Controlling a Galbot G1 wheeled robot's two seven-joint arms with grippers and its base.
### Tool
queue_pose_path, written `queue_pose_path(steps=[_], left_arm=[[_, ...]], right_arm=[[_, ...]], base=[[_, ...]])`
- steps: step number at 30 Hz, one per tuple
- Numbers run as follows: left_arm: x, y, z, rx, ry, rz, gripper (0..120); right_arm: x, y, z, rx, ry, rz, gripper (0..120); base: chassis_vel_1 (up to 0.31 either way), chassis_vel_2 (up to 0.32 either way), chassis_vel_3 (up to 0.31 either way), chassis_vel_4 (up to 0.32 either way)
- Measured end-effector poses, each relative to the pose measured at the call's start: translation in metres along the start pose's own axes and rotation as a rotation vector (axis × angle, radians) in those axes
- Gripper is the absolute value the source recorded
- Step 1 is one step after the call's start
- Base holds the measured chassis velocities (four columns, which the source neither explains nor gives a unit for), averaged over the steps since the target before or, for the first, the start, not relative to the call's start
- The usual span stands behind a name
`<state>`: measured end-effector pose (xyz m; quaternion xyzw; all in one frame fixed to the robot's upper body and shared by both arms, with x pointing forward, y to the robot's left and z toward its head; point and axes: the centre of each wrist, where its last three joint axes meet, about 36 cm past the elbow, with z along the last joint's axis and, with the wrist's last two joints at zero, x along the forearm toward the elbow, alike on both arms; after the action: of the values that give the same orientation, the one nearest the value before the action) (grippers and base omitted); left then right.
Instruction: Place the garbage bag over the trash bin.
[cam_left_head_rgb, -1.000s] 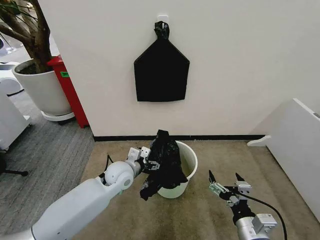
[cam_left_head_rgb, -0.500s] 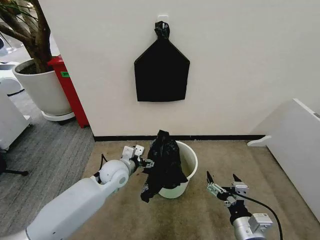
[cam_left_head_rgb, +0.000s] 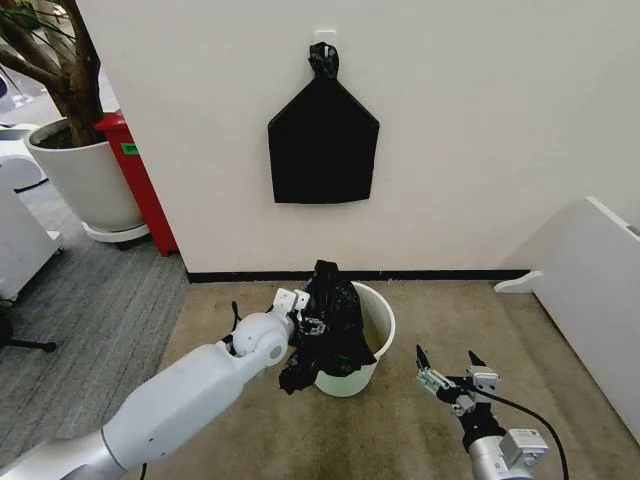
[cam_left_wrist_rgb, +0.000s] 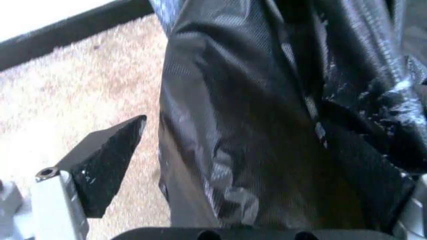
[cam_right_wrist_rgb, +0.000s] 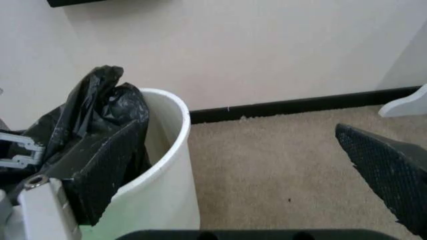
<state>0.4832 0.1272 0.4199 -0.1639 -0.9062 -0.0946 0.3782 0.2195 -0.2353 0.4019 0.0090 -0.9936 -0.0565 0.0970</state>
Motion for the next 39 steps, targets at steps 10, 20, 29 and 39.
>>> queue_pose_path(steps=[10,20,29,39], left_arm=[[-0.002,-0.013,-0.012,0.074,0.050,-0.002,100],[-0.007,-0.020,-0.020,0.148,0.106,-0.027,69],[-0.008,-0.021,-0.023,0.167,0.114,-0.027,40],[-0.004,-0.022,-0.020,0.213,0.106,-0.031,4]], right_arm=[[0.002,0.000,0.006,-0.002,0.011,-0.005,100],[0.002,-0.003,0.009,0.002,0.016,0.000,100],[0.003,-0.005,0.013,0.005,0.024,0.008,100],[0.001,-0.007,0.014,0.010,0.024,0.018,100]], base=[[0.000,0.000,0.000,0.000],[0.000,0.000,0.000,0.000],[0.000,0.000,0.000,0.000],[0.000,0.000,0.000,0.000]])
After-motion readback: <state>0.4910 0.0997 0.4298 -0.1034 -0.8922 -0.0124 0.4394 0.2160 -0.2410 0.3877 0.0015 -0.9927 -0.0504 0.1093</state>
